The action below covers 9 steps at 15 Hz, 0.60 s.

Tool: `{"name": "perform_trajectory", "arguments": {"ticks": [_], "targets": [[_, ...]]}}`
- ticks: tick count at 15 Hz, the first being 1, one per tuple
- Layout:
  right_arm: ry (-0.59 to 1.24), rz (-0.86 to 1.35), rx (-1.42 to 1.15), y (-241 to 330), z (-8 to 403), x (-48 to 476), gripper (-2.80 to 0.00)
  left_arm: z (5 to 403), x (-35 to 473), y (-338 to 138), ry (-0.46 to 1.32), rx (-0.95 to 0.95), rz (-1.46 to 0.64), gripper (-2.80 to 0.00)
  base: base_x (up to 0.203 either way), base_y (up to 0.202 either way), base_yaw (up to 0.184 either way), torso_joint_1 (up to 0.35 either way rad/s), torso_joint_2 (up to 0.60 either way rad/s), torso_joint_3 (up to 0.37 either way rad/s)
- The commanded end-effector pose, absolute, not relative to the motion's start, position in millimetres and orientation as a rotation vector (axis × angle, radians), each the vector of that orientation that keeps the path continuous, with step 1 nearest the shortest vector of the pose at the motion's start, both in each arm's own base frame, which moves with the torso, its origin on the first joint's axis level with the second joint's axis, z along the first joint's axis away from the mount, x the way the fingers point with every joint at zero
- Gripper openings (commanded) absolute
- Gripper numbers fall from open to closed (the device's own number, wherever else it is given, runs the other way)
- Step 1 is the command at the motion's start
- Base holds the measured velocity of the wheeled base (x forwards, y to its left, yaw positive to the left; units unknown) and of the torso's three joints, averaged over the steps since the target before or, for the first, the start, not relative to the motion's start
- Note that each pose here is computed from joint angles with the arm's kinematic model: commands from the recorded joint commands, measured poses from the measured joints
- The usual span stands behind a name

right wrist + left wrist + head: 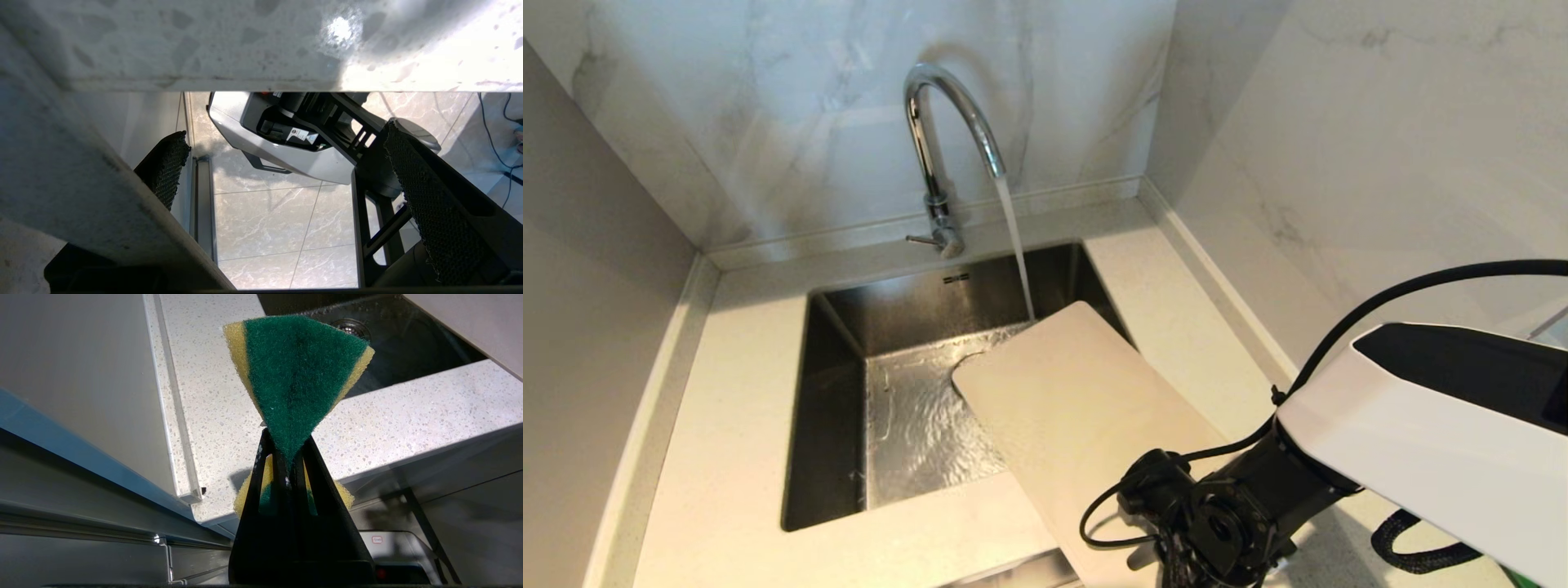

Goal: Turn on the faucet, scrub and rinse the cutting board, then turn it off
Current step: Pick up the cutting board

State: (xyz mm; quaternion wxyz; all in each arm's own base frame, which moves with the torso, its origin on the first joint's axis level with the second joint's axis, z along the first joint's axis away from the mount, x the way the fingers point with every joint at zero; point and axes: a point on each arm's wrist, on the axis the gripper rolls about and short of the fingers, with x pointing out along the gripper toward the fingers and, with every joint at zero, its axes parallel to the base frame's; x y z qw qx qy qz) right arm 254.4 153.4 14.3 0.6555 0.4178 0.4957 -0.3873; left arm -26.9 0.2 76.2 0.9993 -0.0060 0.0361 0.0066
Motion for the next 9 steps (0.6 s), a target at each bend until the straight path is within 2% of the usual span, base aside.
{"name": "perform_trajectory", "arguments": {"ticks": [1, 7, 8, 9], "targets": [[1.117, -0.891, 0.949, 152.6, 13.2, 254.3, 0.0, 76.1, -27.0, 0.1, 0.072, -0.012, 0.013, -2.8, 0.0, 0.0, 0.0, 0.0, 0.0, 0.0], [1.131, -0.869, 0.898, 150.2, 13.5, 251.6, 0.0, 76.1, -27.0, 0.1, 0.072, -0.012, 0.013, -2.8, 0.0, 0.0, 0.0, 0.0, 0.0, 0.0], [1.134, -0.867, 0.893, 150.1, 13.4, 251.0, -2.8, 76.1, -27.0, 0.1, 0.072, -0.012, 0.014, -2.8, 0.0, 0.0, 0.0, 0.0, 0.0, 0.0], [1.136, -0.866, 0.888, 149.9, 12.9, 250.3, -2.8, 76.1, -27.0, 0.1, 0.072, -0.012, 0.013, -2.8, 0.0, 0.0, 0.0, 0.0, 0.0, 0.0]]}}
